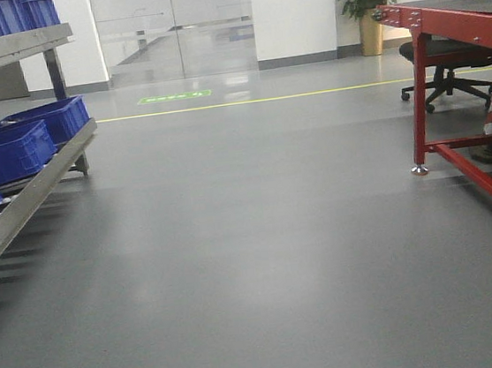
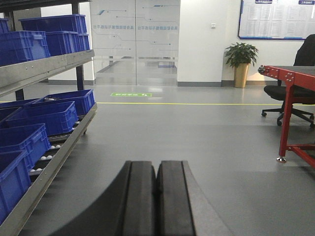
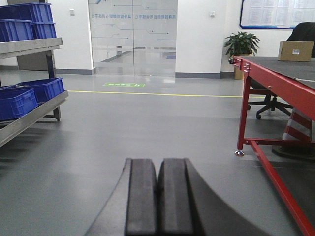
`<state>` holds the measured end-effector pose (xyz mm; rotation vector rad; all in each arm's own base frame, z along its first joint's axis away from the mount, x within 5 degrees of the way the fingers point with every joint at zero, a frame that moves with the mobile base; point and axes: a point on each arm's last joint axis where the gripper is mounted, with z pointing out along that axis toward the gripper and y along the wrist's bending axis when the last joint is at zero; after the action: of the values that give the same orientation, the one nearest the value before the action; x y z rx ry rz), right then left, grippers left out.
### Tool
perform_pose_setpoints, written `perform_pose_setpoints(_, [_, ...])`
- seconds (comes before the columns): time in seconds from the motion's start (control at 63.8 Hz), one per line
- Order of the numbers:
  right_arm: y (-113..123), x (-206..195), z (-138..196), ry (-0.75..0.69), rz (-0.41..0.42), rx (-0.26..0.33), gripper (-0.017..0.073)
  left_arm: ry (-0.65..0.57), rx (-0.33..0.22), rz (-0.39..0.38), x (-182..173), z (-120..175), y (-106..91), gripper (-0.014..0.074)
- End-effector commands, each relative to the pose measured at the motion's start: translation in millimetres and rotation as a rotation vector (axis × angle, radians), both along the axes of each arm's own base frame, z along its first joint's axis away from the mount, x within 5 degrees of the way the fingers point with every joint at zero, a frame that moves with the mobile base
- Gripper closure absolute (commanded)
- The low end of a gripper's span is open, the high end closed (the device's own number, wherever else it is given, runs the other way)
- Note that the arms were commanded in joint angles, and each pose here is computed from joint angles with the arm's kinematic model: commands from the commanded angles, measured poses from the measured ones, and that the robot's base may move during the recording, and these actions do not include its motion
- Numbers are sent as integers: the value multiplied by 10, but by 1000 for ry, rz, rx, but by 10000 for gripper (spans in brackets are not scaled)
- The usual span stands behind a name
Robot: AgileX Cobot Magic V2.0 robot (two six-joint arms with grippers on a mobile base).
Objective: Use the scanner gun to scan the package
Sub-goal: 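Drive the base forward along the floor toward the red-framed table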
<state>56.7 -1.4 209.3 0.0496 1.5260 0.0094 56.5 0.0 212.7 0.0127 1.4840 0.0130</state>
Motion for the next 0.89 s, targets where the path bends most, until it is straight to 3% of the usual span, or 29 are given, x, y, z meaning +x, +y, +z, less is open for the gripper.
perform_pose_setpoints(0.0, [0, -4, 21, -23, 1, 7, 721, -25, -5, -7, -6, 28, -3, 705])
perform_pose_setpoints(0.877, [0, -4, 21, -23, 1, 7, 721, -25, -5, -7, -6, 28, -3, 705])
